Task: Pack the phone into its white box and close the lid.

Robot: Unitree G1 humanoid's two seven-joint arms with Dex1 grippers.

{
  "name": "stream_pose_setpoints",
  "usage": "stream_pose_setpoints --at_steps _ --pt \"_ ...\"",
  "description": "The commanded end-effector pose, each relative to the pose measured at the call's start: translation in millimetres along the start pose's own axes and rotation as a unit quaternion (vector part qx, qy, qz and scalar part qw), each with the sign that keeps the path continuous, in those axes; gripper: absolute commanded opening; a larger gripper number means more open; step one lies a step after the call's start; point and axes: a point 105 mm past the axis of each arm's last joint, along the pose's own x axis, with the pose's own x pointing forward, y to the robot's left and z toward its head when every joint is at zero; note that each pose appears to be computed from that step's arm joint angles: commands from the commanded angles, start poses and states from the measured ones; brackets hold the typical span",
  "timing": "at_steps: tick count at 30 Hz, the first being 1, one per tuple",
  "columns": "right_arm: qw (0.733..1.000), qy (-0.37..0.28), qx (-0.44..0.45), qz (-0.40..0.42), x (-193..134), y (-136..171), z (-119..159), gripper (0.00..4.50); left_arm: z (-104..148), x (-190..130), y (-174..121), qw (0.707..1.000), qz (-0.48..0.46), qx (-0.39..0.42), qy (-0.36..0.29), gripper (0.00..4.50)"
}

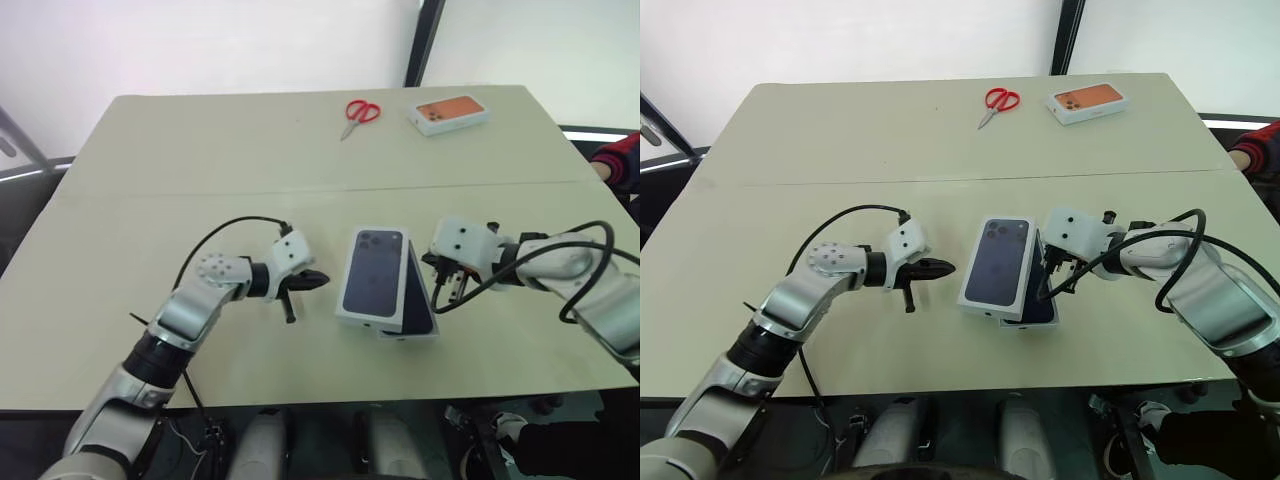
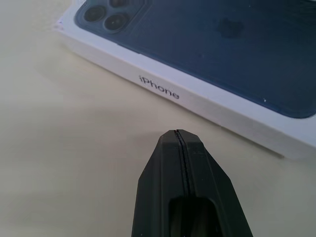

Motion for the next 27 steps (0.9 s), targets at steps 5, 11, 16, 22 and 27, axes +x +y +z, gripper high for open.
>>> stream_pose_setpoints --at_steps 5,11,16,22,27 --pt "1.000 -0.018 -0.026 0.001 -3.0 7.2 14.2 0.05 24.5 18.0 -11.5 0.999 -0.025 0.008 -0.042 0.00" --pt "0.999 -0.015 -0.028 0.019 -4.4 15.1 12.6 0.05 28.8 20.6 -22.7 0.998 -0.043 0.010 -0.053 0.00" --pt "0.999 -0.012 -0.029 0.028 -5.4 18.6 10.1 0.05 35.8 20.5 -28.3 0.996 -0.053 0.002 -0.070 0.00" --pt "0.999 0.001 -0.034 0.030 -10.1 17.6 2.9 0.05 41.7 22.2 -36.5 0.995 -0.069 0.006 -0.077 0.00" --pt "0.999 0.009 -0.036 0.025 -12.9 15.0 -2.5 0.05 42.9 24.9 -40.7 0.994 -0.082 0.014 -0.074 0.00"
